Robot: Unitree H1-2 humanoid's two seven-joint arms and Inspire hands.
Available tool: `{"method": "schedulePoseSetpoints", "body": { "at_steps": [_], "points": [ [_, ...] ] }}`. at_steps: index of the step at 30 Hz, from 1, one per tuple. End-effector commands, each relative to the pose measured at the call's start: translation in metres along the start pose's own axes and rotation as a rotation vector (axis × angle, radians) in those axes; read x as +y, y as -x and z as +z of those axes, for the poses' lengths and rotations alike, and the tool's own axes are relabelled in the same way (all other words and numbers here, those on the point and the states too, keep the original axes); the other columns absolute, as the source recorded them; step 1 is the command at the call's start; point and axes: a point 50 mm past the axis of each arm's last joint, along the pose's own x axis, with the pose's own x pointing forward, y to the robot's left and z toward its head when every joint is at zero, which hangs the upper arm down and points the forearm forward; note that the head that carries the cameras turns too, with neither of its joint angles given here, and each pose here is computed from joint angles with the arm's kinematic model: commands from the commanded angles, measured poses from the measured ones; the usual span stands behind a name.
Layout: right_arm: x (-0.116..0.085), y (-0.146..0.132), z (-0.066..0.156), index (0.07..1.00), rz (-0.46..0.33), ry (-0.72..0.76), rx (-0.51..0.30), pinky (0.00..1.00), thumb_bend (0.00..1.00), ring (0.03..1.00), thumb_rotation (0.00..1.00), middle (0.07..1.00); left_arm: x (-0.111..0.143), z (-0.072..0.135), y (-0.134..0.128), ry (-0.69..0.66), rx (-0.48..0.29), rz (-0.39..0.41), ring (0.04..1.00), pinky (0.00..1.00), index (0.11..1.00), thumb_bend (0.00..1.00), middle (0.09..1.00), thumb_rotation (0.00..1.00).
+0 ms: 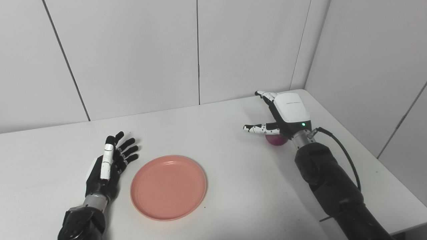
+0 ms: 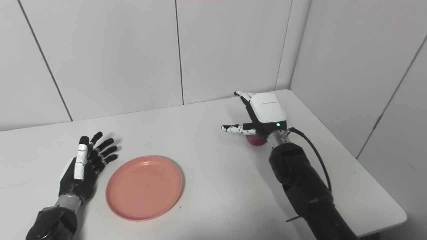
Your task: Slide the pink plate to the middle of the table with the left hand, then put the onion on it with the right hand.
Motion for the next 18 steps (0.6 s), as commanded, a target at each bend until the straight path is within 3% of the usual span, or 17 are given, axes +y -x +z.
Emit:
{"method": "schedulePoseSetpoints", "body": {
  "at_steps": [1,12,18],
  "points": [
    [-0.023,-0.02,-0.003,0.797,-0.072,0.038,0.01,0.69,0.9,0.749,0.76,0.778,0.007,-0.042,0.017,0.015,0.165,0.032,0.817,0.8,0.926,0.71,0.848,0.95],
    [0.004,-0.015,-0.015,0.757,0.038,0.06,0.078,0.67,0.88,0.73,0.72,0.754,0.006,-0.043,0.019,0.024,0.168,0.034,0.825,0.81,0.925,0.72,0.853,0.94],
    [0.008,-0.009,-0.02,0.754,0.066,0.065,0.118,0.64,0.88,0.704,0.74,0.747,0.007,-0.044,0.018,0.022,0.17,0.033,0.825,0.81,0.927,0.71,0.853,0.95]
  ]
}}
